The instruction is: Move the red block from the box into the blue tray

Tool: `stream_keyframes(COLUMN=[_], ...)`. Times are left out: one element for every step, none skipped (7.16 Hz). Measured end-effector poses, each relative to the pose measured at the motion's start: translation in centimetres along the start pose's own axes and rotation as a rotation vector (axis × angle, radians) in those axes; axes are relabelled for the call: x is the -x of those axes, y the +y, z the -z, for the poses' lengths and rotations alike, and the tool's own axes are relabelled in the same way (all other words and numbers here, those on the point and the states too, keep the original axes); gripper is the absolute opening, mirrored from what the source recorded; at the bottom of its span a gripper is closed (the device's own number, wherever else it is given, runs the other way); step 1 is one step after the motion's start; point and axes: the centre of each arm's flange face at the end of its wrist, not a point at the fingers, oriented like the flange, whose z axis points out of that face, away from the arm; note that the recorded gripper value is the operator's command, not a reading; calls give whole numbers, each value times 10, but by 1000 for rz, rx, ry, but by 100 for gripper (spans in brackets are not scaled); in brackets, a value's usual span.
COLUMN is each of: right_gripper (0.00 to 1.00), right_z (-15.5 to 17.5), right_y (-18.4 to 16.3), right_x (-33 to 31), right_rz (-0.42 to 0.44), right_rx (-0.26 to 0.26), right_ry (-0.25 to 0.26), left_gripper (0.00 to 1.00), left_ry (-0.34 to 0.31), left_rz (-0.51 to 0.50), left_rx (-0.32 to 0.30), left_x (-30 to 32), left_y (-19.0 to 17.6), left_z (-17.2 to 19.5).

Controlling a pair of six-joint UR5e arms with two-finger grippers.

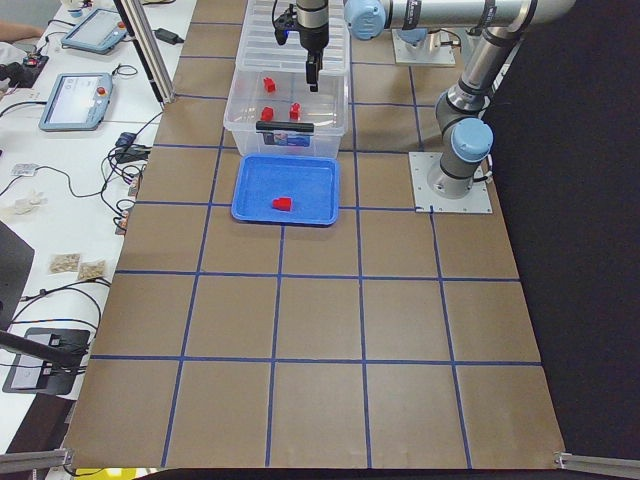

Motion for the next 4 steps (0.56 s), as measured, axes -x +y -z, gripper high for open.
stream_keyframes(right_gripper=[100,100,100,100], right_z=[0,0,0,1], right_y=[-3,-5,-7,-9], right_x=[8,16,22,27], right_rz=[-2,-1,0,3], right_rx=[-1,-1,-1,-2], right_ry=[-1,-1,0,-1], left_gripper=[100,100,100,100], left_ry=[0,0,0,0], left_rz=[0,1,1,1], left_rx=[0,0,1,1], left_x=[0,0,0,1], left_y=[0,0,0,0], left_z=[0,0,-1,-1])
